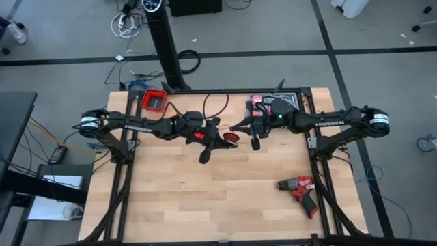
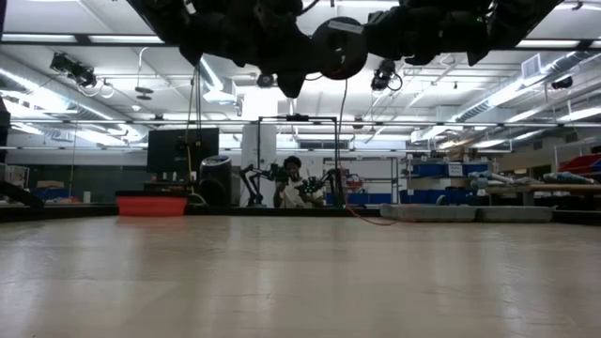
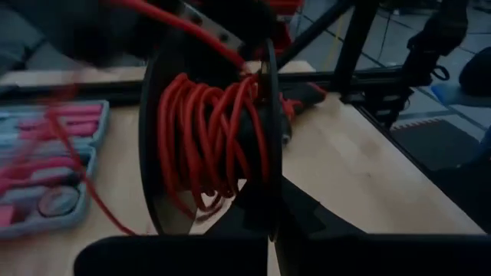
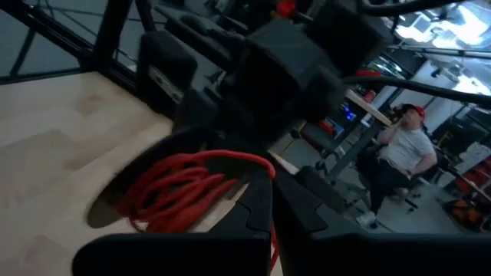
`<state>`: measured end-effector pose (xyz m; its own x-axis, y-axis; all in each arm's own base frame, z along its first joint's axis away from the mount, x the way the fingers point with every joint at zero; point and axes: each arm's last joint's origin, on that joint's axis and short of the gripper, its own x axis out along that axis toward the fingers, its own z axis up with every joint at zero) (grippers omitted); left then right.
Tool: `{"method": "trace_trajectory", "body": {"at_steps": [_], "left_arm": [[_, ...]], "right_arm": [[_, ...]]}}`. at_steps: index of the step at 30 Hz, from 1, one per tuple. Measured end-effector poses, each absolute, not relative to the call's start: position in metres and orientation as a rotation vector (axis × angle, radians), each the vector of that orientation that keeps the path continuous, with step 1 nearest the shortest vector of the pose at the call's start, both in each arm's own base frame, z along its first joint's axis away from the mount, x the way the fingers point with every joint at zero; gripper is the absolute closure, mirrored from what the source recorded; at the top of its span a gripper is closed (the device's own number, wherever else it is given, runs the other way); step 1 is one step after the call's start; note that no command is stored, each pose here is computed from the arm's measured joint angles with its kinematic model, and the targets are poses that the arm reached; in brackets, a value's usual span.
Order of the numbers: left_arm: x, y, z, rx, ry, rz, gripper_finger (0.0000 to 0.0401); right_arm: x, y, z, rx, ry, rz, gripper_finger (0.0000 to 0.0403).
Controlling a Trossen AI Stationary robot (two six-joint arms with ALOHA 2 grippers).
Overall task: Coil cords
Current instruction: Coil the red wire onto the black spool
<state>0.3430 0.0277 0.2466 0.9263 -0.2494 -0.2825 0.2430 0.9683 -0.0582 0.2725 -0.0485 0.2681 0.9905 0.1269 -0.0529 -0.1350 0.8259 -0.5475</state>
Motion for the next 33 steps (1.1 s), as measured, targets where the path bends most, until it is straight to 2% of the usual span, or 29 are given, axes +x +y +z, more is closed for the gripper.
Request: {"method": "trace_trajectory", "body": {"at_steps": [7, 11, 21, 33], "left_arm": [[0.344, 0.028, 0.250, 0.042, 0.248, -0.243, 0.0395], [0.346, 0.023, 0.249, 0.117, 0.231, -0.304, 0.0395], [0.348, 0.016, 0.260, 0.265, 0.087, -0.343, 0.0395], [0.349, 0.017, 0.268, 0.423, 0.007, -0.259, 0.0395]], "right_arm": [[0.273, -0.045, 0.268, -0.582, 0.007, 0.152, 0.0403], [0.280, -0.044, 0.262, -0.569, -0.004, 0.168, 0.0400], [0.294, -0.041, 0.250, -0.487, -0.039, 0.215, 0.0395], [0.293, -0.041, 0.240, -0.367, 0.057, 0.264, 0.0336]]}}
